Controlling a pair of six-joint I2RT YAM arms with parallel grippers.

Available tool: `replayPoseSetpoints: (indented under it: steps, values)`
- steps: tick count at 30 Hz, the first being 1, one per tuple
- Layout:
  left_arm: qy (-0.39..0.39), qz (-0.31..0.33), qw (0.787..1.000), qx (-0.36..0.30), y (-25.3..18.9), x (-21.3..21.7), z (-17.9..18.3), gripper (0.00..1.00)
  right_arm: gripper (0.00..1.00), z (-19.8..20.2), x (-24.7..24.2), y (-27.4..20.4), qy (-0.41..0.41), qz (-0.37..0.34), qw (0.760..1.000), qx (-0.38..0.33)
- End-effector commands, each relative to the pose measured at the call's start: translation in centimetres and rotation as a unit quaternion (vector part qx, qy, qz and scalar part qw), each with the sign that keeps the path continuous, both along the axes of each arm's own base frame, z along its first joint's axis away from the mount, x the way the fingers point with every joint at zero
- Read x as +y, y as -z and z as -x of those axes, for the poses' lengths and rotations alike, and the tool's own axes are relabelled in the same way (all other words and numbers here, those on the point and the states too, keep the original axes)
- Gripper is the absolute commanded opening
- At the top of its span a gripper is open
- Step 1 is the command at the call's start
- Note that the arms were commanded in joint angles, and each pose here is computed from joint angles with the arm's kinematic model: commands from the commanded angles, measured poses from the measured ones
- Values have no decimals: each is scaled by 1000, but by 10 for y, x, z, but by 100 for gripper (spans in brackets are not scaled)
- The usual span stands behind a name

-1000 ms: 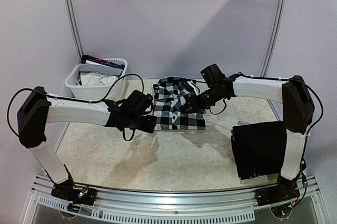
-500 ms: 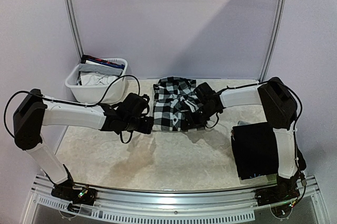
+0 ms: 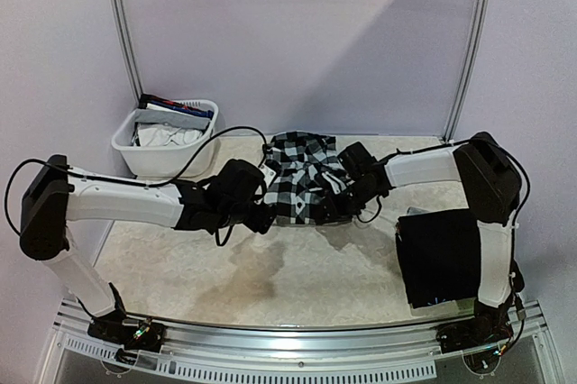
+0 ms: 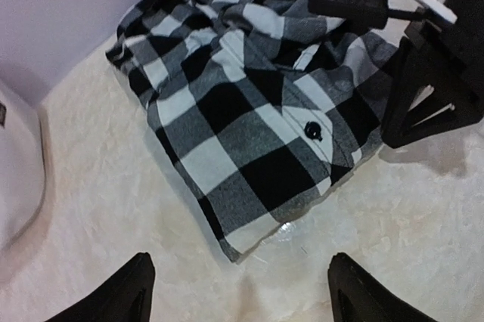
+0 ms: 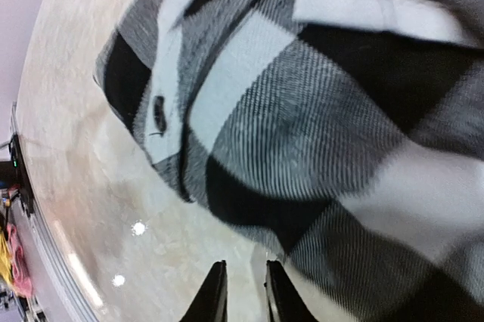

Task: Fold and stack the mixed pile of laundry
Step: Adjust the 2/3-rectangle-folded shirt at the center of the board, then pick up the 2/3-rectangle-folded shirt from the center of the board.

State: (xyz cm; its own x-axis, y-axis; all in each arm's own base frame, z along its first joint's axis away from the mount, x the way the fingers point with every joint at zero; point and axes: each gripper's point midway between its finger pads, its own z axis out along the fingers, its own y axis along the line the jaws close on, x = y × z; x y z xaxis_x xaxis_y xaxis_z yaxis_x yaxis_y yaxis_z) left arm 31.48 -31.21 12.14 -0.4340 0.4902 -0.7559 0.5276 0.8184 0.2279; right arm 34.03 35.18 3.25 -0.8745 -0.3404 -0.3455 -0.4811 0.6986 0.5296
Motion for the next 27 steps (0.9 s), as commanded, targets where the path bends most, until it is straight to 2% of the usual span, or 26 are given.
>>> replayPoseSetpoints:
  steps: [1, 4, 6, 8, 10, 15, 18, 27]
  values:
    - [57, -90, 993, -40, -3, -10, -6, 84, 21, -12, -17, -67, 66, -5, 995, -74]
    - [100, -149, 983, -48, 4, -26, -6, 86, 29, -11, -34, -111, 118, -27, 987, -105]
    - [124, -218, 967, -54, 15, -33, -4, 86, 35, -7, -49, -126, 145, -24, 982, -122]
    - [140, -282, 947, -64, 28, -41, -4, 88, 40, -7, -65, -131, 173, -8, 976, -132]
    - [150, -320, 933, -60, 43, -48, -7, 89, 42, -8, -84, -132, 205, 13, 968, -146]
    - [161, -381, 908, -72, 70, -62, -11, 90, 49, -8, -127, -128, 275, 39, 945, -172]
    - [167, -405, 896, -80, 79, -68, -14, 91, 51, -2, -137, -134, 287, 23, 941, -181]
    - [179, -432, 879, -91, 97, -79, -22, 87, 56, 6, -150, -140, 299, 28, 934, -195]
